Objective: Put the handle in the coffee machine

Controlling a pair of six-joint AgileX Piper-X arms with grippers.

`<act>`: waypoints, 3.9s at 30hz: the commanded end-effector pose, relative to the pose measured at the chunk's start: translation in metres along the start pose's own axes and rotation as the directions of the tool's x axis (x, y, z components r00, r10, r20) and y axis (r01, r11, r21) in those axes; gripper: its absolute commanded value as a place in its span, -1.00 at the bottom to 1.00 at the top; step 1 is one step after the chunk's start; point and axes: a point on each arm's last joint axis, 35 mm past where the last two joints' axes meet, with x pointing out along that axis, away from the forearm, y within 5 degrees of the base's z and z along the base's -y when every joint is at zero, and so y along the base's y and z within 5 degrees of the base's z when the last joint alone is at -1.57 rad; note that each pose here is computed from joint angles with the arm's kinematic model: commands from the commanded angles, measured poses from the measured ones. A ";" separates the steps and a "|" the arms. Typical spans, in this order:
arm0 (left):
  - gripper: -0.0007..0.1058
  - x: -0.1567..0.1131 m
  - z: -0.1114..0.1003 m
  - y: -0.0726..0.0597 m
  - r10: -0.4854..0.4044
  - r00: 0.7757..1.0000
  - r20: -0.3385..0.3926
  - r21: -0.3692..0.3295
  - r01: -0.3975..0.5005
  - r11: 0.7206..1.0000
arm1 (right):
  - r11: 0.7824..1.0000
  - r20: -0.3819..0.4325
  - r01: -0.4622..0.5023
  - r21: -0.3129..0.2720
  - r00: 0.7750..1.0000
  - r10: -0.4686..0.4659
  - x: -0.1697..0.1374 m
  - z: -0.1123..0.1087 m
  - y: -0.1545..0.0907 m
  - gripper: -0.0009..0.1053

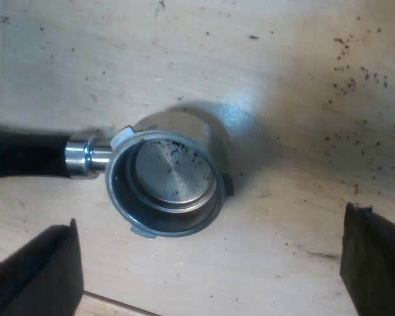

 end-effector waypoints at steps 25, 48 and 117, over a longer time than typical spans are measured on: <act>0.47 -0.017 0.002 -0.015 -0.117 0.977 0.178 0.006 0.118 0.993 | 0.993 0.057 0.114 0.032 0.992 -0.116 0.055 -0.001 0.033 0.72; 0.47 -0.017 0.002 -0.015 -0.117 0.977 0.178 0.006 0.118 0.993 | 0.999 0.110 0.002 0.038 0.994 -0.006 0.079 -0.015 0.034 0.72; 0.47 -0.017 0.002 -0.015 -0.117 0.977 0.178 0.004 0.119 0.993 | 0.999 0.013 0.029 -0.032 1.000 -0.029 0.091 -0.006 0.028 0.21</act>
